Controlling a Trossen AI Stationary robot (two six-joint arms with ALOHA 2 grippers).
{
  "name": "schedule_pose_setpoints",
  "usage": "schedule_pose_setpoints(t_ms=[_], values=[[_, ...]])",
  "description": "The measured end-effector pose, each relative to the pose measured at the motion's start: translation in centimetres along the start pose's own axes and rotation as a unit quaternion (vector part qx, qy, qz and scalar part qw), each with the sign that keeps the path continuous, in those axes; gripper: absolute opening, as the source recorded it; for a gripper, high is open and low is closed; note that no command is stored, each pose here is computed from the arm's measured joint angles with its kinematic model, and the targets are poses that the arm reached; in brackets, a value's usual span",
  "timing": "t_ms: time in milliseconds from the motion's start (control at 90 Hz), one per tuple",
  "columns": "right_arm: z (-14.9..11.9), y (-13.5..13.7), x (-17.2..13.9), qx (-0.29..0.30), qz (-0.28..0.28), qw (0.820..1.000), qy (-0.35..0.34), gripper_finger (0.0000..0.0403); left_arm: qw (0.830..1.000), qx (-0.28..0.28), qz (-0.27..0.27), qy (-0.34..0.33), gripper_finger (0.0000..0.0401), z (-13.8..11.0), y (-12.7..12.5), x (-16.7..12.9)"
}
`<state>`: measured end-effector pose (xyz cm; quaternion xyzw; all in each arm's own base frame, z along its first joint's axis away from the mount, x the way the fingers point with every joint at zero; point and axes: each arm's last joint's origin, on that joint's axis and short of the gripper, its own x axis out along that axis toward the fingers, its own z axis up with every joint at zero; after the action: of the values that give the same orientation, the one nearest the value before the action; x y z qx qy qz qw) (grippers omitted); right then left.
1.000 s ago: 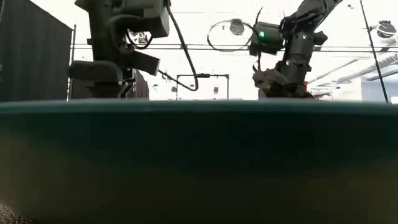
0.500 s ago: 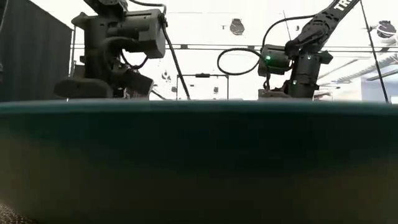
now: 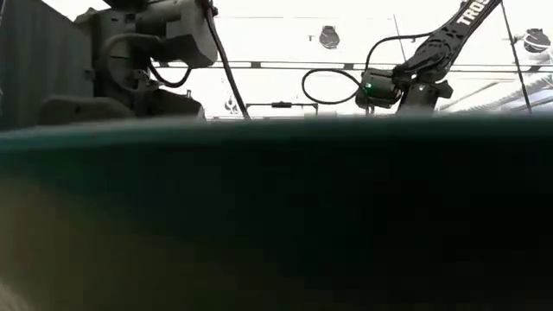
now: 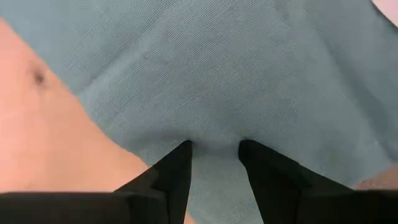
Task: Set table place
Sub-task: Fold the blue napkin
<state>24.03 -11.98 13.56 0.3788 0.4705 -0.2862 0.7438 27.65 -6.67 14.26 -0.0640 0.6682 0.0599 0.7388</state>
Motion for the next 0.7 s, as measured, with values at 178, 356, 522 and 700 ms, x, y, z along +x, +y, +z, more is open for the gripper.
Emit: schedule_pose_setpoints(t_ms=[178,356,522,700], values=[[0.9,0.1,1.7,-0.013,0.024,0.999,-0.022,0.0109,1.000,-0.002,-0.002,-0.001,0.0134,-0.2,-0.5,0.0],[2.8,0.7,2.2,-0.021,0.036,0.997,-0.062,0.0109,1.000,-0.004,-0.002,-0.001,0.0134,-0.3,-0.7,0.0],[5.1,0.9,1.7,-0.024,-0.010,0.994,-0.108,0.0109,1.000,-0.012,-0.001,0.001,0.0134,-0.3,-0.8,-0.1],[6.5,2.5,-0.3,-0.054,-0.004,0.992,-0.110,0.0109,1.000,0.002,0.025,-0.012,0.0134,-0.1,-1.4,-1.0]])
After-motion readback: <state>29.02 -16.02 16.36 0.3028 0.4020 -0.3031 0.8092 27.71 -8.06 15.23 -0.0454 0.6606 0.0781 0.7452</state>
